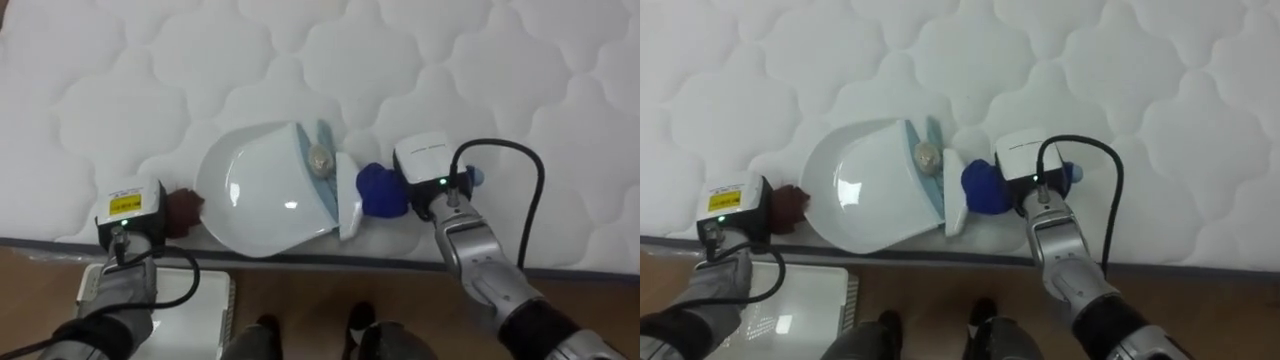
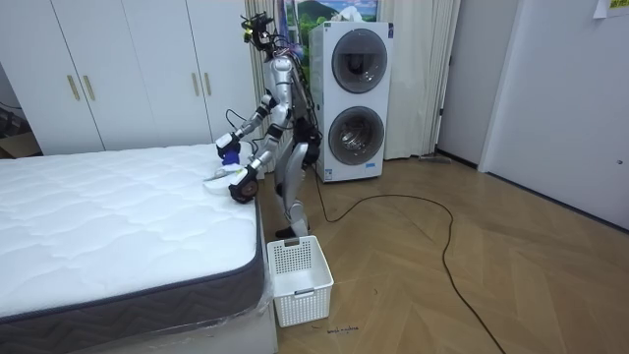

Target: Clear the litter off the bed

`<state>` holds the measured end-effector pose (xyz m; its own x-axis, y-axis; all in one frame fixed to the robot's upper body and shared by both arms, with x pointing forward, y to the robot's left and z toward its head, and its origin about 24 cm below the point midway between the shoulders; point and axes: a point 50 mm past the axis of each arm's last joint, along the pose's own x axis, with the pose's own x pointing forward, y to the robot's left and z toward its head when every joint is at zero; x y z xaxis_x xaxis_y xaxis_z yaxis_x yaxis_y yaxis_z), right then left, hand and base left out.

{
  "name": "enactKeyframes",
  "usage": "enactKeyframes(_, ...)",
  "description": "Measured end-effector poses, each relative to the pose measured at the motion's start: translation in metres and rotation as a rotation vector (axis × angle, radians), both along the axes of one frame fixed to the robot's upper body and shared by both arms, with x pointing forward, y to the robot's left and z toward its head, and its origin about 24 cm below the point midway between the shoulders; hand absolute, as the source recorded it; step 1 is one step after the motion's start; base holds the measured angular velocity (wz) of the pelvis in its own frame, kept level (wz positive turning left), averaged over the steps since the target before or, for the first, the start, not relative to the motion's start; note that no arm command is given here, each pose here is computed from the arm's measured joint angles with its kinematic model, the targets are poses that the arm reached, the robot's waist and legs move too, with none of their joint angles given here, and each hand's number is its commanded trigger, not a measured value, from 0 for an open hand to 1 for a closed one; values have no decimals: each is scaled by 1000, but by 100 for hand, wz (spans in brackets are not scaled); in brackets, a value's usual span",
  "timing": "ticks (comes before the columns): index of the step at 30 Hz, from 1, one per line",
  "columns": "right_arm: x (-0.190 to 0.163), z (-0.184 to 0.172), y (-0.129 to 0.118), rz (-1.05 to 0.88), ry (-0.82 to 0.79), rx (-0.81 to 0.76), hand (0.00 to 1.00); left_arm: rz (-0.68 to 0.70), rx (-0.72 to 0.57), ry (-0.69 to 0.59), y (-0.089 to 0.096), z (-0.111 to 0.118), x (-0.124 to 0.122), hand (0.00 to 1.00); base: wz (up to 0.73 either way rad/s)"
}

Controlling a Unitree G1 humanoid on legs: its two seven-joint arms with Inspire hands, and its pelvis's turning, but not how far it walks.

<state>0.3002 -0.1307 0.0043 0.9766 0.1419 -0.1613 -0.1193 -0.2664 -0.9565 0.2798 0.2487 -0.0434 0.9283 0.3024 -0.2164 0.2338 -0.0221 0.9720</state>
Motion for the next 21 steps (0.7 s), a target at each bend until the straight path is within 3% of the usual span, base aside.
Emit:
enactKeyframes(5, -2, 12, 18, 88, 0, -95, 100, -26, 69, 31, 9, -2, -6, 100, -2)
enactKeyframes(21, -3, 21, 32, 126, 73, -137, 100, -57, 137, 25, 19, -2, -13, 100, 0)
